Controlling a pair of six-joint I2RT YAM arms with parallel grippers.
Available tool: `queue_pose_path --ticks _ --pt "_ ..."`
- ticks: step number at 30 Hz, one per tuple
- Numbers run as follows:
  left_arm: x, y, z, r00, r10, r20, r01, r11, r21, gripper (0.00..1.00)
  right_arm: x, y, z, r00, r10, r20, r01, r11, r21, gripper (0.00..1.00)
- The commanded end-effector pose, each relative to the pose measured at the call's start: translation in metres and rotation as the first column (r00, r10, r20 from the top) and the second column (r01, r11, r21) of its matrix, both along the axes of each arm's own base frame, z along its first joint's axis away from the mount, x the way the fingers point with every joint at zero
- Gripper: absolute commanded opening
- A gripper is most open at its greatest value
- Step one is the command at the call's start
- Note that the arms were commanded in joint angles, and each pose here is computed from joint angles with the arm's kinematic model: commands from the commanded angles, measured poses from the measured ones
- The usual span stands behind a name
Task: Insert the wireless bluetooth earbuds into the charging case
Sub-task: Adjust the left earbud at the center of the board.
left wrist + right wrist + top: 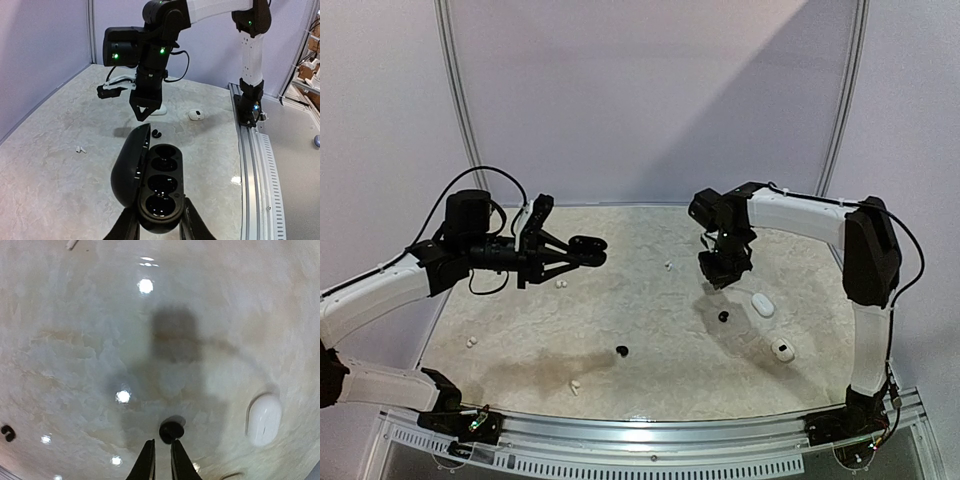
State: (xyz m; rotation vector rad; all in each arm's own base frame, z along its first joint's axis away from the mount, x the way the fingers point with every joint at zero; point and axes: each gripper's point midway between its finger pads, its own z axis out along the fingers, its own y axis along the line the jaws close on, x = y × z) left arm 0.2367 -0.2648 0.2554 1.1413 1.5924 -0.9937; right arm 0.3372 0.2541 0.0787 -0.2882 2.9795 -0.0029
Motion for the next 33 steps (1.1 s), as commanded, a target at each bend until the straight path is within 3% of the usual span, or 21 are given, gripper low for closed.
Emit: queue_pose_path --ticks 1,8,16,23,33 --pt "0.009 -0.001 0.008 1.000 0.005 0.000 -0.005 1.000 -0.004 0.00 0.017 -0.004 -0.041 0.984 0.173 -0.040 -0.176 0.981 -0.085 0.00" --pt "0.010 -0.003 0.010 1.000 -0.009 -0.001 0.009 0.999 -0.035 0.00 0.020 -0.009 -0.068 0.975 0.211 -0.073 -0.220 0.966 -0.135 0.00" --pt "0.012 -0.002 0.003 1.000 0.000 0.003 0.000 1.000 -0.022 0.00 -0.014 -0.021 -0.089 0.973 0.165 -0.161 -0.184 0.977 -0.109 0.00" --pt "0.012 -0.003 0.003 1.000 -0.002 0.015 0.003 1.000 -0.030 0.00 -0.030 -0.036 -0.080 0.979 0.131 -0.157 -0.151 0.981 -0.120 0.00" --pt "0.013 -0.001 0.002 0.999 0.006 0.034 -0.005 1.000 -0.019 0.00 -0.048 -0.032 -0.069 0.985 0.065 -0.160 -0.071 0.997 -0.034 0.00"
